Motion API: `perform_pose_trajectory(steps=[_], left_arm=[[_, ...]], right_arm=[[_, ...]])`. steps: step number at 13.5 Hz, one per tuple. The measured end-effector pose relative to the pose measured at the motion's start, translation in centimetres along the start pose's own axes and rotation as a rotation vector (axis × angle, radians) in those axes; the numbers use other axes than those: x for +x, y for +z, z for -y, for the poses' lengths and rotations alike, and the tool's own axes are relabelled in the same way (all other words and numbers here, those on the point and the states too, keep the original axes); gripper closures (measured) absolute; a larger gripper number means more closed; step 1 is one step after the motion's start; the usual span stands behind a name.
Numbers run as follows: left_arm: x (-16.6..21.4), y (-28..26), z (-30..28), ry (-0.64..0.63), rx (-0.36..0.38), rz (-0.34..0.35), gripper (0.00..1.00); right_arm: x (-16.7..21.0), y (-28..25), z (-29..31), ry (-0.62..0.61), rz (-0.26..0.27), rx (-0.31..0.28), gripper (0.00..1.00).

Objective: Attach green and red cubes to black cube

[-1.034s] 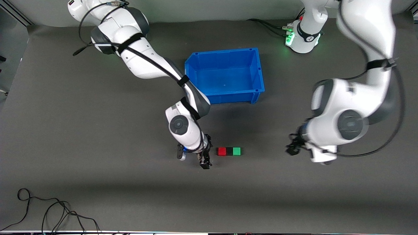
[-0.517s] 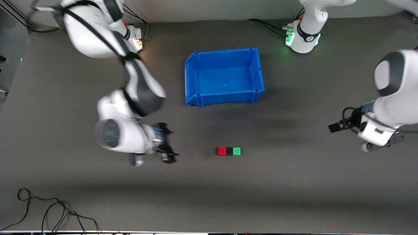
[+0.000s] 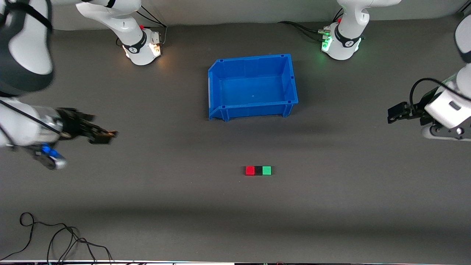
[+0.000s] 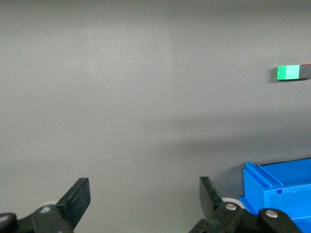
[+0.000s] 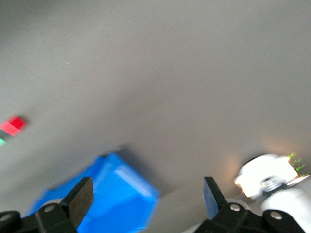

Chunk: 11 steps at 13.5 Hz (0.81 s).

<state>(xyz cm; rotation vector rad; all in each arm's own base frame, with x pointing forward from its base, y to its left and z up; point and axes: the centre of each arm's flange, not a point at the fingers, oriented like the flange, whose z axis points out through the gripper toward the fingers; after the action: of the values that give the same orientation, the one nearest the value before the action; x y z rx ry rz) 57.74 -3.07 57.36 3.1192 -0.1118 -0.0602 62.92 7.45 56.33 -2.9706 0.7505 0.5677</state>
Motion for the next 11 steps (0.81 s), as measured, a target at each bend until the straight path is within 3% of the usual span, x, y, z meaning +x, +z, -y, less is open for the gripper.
perform_pose_trajectory(steps=[2,4,7,11], left_arm=[[-1.6,-2.1,0.5,-0.006,0.003,-0.01,0.0],[-3.0,-3.6,1.2,-0.007,0.004,-0.012,0.0],[-3.3,-3.6,2.6,-0.025,0.007,-0.002,0.0],[-2.8,-1.7,3.7,-0.032,0.021,0.037,0.0]], right_arm=[[-0.6,-0.9,-2.9,-0.182,-0.039,-0.073,0.0],[-0.8,-1.6,-6.0,-0.281,-0.04,-0.091,0.0],[-0.7,-2.1,-9.0,-0.308,-0.09,-0.061,0.0],[-0.5,-2.0,-9.8,-0.309,-0.234,-0.003,0.0]])
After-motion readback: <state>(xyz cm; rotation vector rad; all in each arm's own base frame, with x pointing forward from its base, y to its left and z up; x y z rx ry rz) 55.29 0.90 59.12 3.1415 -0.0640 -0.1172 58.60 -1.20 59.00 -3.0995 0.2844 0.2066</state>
